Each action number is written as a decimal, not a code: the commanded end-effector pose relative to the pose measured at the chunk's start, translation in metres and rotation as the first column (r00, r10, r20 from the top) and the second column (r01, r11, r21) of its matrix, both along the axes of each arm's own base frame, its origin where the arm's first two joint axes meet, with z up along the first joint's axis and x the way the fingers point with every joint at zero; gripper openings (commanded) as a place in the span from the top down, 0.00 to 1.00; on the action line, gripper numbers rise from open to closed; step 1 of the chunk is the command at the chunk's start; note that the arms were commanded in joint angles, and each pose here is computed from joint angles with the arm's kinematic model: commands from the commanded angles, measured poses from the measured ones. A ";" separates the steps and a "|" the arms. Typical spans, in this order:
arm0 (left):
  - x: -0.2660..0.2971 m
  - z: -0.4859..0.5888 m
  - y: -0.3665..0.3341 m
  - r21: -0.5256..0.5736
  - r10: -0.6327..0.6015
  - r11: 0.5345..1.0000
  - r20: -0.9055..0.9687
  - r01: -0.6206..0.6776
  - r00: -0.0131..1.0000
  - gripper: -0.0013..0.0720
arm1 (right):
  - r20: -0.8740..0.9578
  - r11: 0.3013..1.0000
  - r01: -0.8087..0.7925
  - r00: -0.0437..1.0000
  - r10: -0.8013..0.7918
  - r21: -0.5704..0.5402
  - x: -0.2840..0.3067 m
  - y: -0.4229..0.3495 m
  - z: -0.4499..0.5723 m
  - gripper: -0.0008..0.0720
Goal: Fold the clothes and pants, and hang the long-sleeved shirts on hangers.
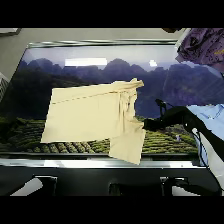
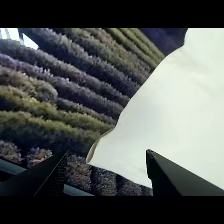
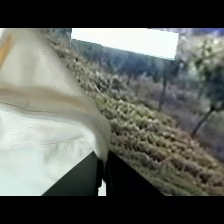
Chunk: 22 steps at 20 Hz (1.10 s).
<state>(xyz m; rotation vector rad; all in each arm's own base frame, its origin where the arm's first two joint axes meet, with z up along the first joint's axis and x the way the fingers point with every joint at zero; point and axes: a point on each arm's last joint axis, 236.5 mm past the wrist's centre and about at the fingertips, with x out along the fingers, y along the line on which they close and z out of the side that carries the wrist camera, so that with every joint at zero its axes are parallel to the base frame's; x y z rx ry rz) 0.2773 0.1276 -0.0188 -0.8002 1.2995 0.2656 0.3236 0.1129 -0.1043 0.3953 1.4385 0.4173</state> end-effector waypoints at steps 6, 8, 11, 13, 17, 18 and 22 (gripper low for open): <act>-0.045 -0.074 -0.051 -0.171 -0.075 0.983 -0.066 0.062 0.995 0.24 | -0.069 0.999 -0.040 0.997 0.042 0.029 -0.019 0.007 0.002 0.95; -0.041 -0.076 -0.058 -0.194 -0.095 0.977 -0.043 0.085 0.995 0.24 | -0.068 0.999 -0.039 0.997 0.041 0.029 -0.019 0.007 0.002 0.95; -0.038 -0.081 -0.065 -0.215 -0.112 0.972 -0.046 0.100 0.993 0.25 | -0.071 0.999 -0.036 0.997 0.038 0.029 -0.019 0.007 0.002 0.95; -0.037 -0.087 -0.070 -0.228 -0.130 0.967 -0.062 0.113 0.990 0.27 | -0.079 0.999 -0.025 0.997 0.027 0.030 -0.019 0.007 0.002 0.95; -0.034 -0.097 -0.078 -0.229 -0.158 0.964 -0.075 0.137 0.985 0.63 | -0.049 0.999 -0.025 0.998 0.026 0.029 -0.016 0.007 0.011 0.95; -0.033 -0.098 -0.078 -0.227 -0.161 0.964 -0.074 0.141 0.984 0.83 | -0.036 0.999 -0.024 0.999 0.025 0.027 -0.015 0.007 0.015 0.95; -0.009 -0.081 -0.091 -0.263 -0.134 0.956 0.002 0.130 0.991 0.96 | 0.028 0.999 0.007 1.000 -0.008 0.037 -0.006 0.009 0.039 0.95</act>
